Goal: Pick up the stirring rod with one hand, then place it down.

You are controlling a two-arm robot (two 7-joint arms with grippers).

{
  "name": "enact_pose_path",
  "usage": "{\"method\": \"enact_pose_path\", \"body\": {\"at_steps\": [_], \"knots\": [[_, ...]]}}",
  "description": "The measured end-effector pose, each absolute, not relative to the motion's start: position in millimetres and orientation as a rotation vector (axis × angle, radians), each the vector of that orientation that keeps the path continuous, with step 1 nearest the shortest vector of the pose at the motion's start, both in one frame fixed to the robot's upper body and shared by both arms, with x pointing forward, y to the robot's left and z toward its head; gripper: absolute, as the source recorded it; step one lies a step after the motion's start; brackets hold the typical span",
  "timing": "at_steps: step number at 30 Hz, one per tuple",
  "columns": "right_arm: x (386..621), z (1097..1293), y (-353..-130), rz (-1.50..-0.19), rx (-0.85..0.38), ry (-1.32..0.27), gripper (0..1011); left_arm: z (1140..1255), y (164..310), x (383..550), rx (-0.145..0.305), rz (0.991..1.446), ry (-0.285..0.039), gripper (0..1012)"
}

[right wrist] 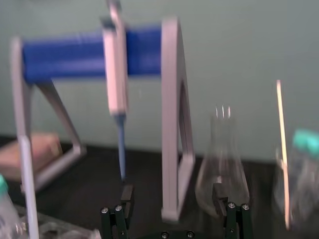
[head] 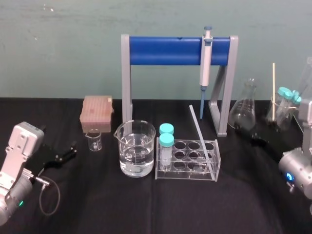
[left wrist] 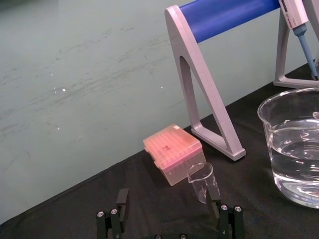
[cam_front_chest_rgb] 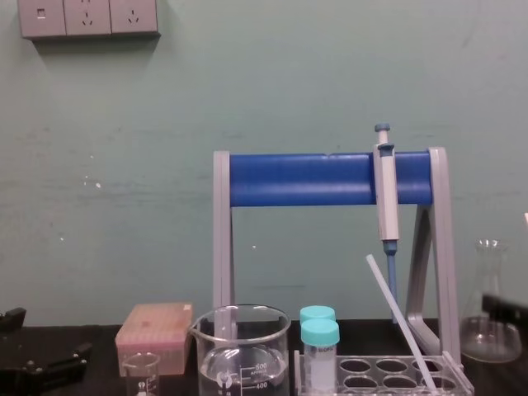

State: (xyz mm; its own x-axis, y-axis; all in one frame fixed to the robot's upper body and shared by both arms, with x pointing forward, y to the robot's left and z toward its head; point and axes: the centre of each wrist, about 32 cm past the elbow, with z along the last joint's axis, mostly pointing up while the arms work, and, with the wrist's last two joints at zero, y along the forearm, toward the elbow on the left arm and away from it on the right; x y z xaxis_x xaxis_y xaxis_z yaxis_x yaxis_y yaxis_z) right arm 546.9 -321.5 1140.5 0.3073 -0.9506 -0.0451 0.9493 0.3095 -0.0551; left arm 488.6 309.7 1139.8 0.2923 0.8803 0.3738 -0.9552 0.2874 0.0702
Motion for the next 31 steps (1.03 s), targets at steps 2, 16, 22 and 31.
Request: {"method": "enact_pose_path", "body": {"at_steps": [2, 16, 22, 31], "knots": [[545.4, 1139.0, -321.5, -1.263, -0.053, 0.103, 1000, 1139.8, 309.7, 488.6, 0.305, 1.248, -0.285, 1000], [546.6, 1136.9, -318.9, -1.274, -0.102, 0.119, 1000, 1139.8, 309.7, 488.6, 0.304, 1.248, -0.285, 1000], [546.3, 1136.7, -319.0, -1.273, -0.100, 0.121, 1000, 1139.8, 309.7, 488.6, 0.304, 1.248, -0.285, 1000], [546.1, 1136.7, -319.2, -1.272, -0.098, 0.121, 1000, 1139.8, 309.7, 488.6, 0.304, 1.248, -0.285, 1000]]}}
